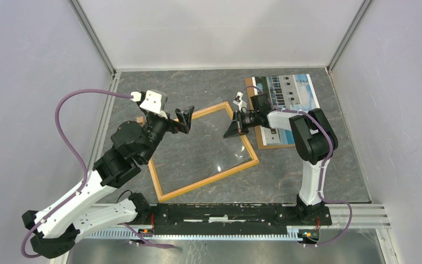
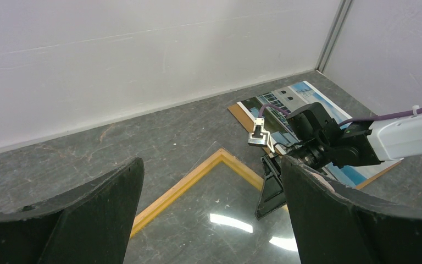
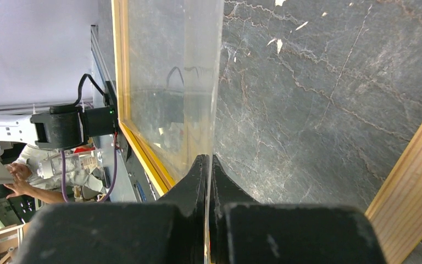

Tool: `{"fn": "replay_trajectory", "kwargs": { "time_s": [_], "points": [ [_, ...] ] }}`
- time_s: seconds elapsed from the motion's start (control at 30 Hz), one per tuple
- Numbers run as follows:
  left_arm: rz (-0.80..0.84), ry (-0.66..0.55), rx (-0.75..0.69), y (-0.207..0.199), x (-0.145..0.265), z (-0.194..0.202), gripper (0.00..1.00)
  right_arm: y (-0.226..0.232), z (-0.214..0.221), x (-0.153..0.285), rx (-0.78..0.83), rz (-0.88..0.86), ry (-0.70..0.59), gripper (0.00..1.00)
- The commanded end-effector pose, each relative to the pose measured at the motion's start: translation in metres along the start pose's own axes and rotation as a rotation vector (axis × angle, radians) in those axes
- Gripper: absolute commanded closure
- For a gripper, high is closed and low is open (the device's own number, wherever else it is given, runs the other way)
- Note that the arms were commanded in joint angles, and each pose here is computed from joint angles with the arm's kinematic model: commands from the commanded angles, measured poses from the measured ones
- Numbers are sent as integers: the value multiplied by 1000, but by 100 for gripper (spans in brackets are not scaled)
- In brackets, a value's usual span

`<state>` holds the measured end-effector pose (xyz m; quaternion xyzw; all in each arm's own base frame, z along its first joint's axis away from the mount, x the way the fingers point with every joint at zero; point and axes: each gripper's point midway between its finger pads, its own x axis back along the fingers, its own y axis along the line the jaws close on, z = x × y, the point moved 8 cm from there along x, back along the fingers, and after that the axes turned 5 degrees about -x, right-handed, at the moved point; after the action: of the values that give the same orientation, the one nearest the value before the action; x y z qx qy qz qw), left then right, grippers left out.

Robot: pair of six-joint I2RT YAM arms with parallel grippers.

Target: Put the photo into the frame

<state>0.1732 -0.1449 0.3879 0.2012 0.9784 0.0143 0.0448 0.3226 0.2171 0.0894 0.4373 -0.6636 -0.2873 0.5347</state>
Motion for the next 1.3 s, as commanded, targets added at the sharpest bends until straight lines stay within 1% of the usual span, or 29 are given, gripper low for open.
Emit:
{"fn": "replay_trajectory", "kwargs": {
  "time_s": [0.0,0.57,1.27],
  "points": [
    [13,-31,9,1,2,-9,0,13,-3,5,49,-7,-26,100],
    [10,-25,6,0,2,-8,0,1,-8,13,52,5,-30,100],
    [11,-34,10,2,4,-10,0,-3,-3,5,86,-8,51,100]
  ]
}}
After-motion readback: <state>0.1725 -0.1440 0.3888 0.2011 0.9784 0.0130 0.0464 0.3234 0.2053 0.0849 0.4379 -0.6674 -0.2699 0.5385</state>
